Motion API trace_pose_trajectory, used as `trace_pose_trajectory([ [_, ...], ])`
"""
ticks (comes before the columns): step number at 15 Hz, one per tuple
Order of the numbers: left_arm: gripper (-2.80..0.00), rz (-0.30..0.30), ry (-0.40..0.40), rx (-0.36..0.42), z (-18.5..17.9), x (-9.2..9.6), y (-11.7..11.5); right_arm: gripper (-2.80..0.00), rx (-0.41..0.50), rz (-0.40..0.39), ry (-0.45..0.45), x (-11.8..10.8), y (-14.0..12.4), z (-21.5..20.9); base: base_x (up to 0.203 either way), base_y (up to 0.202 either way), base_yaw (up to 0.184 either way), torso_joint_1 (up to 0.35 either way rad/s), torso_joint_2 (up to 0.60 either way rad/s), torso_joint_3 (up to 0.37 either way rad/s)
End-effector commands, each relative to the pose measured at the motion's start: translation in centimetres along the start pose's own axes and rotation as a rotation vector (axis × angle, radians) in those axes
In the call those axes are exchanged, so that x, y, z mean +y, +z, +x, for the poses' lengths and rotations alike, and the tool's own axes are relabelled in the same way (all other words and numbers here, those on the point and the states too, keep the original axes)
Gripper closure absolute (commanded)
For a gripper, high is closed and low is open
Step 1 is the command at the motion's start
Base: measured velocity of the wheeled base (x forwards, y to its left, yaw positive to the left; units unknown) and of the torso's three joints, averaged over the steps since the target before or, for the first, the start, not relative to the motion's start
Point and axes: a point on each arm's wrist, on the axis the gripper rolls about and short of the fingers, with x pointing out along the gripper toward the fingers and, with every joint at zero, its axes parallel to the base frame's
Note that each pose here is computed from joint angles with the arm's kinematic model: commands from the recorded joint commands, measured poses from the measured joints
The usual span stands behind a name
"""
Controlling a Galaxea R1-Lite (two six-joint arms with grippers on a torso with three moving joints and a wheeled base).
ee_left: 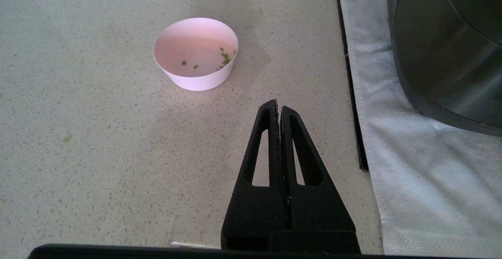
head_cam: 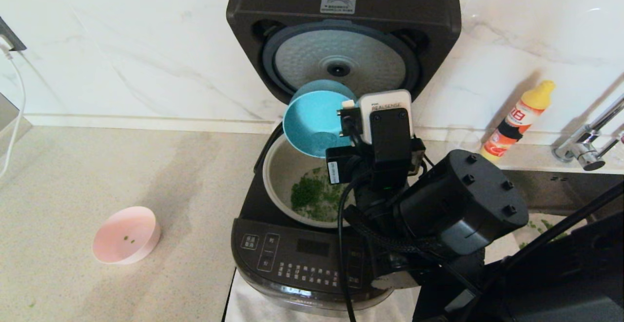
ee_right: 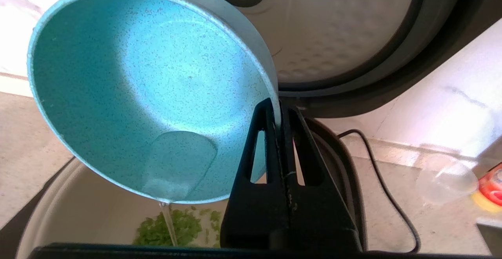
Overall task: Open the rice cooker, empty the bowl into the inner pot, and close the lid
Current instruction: Pour the water from the bowl into the rice cooker
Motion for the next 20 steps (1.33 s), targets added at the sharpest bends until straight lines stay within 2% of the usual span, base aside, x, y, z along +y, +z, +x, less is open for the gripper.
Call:
trace_pose_trajectory([
  [1,0.00,0.000,-0.001,0.007,0.1,0.0,-0.2,0.00,-0.015,-0.030,-0.011,-0.4,0.8,0.0,0.000,0.000,0.000,0.000,0.00,0.000],
  [3,0.00,0.000,0.000,0.007,0.1,0.0,-0.2,0.00,-0.032,-0.020,-0.021,-0.8,1.9,0.1,0.000,0.000,0.000,0.000,0.00,0.000],
  [10,0.00,0.000,0.000,0.007,0.1,0.0,-0.2,0.00,0.063,-0.113,0.025,-0.8,3.2,0.6,0.000,0.000,0.000,0.000,0.00,0.000],
  [13,0.00,0.000,0.000,0.007,0.1,0.0,-0.2,0.00,0.154,-0.153,0.063,-0.8,3.6,0.9,0.000,0.000,0.000,0.000,0.00,0.000],
  [17,0.00,0.000,0.000,0.007,0.1,0.0,-0.2,0.00,0.337,-0.155,0.091,-1.5,3.8,2.4,0.000,0.000,0.000,0.000,0.00,0.000],
  [20,0.00,0.000,0.000,0.007,0.1,0.0,-0.2,0.00,0.457,-0.079,0.086,-2.9,5.9,4.1,0.000,0.000,0.000,0.000,0.00,0.000],
])
